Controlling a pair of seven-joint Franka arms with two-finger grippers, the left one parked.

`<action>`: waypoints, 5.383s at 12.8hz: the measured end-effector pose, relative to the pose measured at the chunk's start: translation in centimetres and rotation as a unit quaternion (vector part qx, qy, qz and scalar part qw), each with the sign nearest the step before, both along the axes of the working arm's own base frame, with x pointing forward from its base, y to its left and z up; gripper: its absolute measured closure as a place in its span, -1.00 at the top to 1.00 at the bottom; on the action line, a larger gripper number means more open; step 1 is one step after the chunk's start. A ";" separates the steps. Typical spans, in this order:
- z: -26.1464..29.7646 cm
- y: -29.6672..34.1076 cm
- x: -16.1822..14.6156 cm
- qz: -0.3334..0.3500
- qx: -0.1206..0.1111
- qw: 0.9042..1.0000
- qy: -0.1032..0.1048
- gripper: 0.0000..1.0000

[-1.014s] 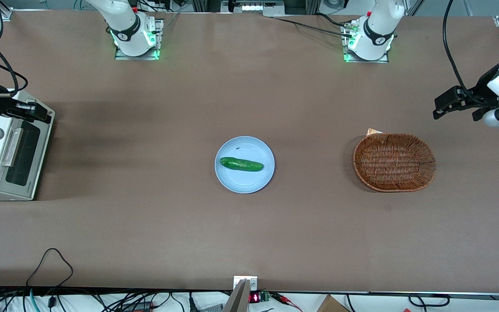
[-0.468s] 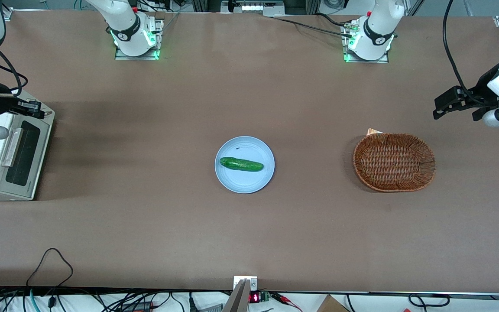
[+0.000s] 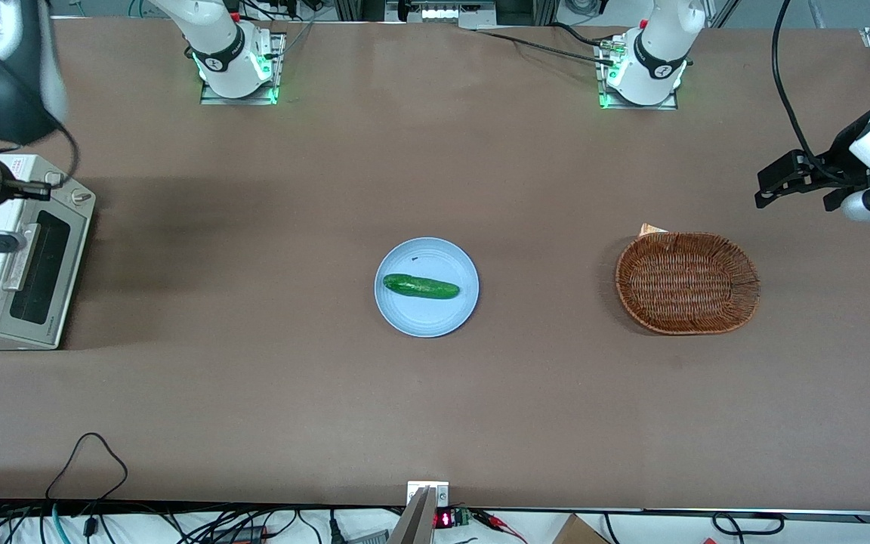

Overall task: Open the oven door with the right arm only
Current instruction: 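Move the right gripper down to the toaster oven's door handle, then pull the door handle outward and down with the right gripper, then push the oven door fully down and lift the right gripper away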

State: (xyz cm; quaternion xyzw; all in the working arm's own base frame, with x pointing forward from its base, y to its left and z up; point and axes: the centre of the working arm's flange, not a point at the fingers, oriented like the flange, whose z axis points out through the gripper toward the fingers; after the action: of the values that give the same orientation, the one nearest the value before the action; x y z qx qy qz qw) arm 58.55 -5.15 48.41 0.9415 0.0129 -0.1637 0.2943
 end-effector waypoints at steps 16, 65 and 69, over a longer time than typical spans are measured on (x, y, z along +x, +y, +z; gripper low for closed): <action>-18.2 -2.8 1.1 0.037 -0.209 0.967 -0.144 -0.96; -33.2 6.3 0.3 0.052 -0.065 0.990 -0.110 -0.92; -33.0 7.8 0.6 0.035 -0.043 0.992 -0.114 -0.92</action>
State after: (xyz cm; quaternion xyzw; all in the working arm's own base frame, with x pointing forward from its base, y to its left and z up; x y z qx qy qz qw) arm 59.18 2.62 15.43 0.9394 0.0047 -0.0449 0.3399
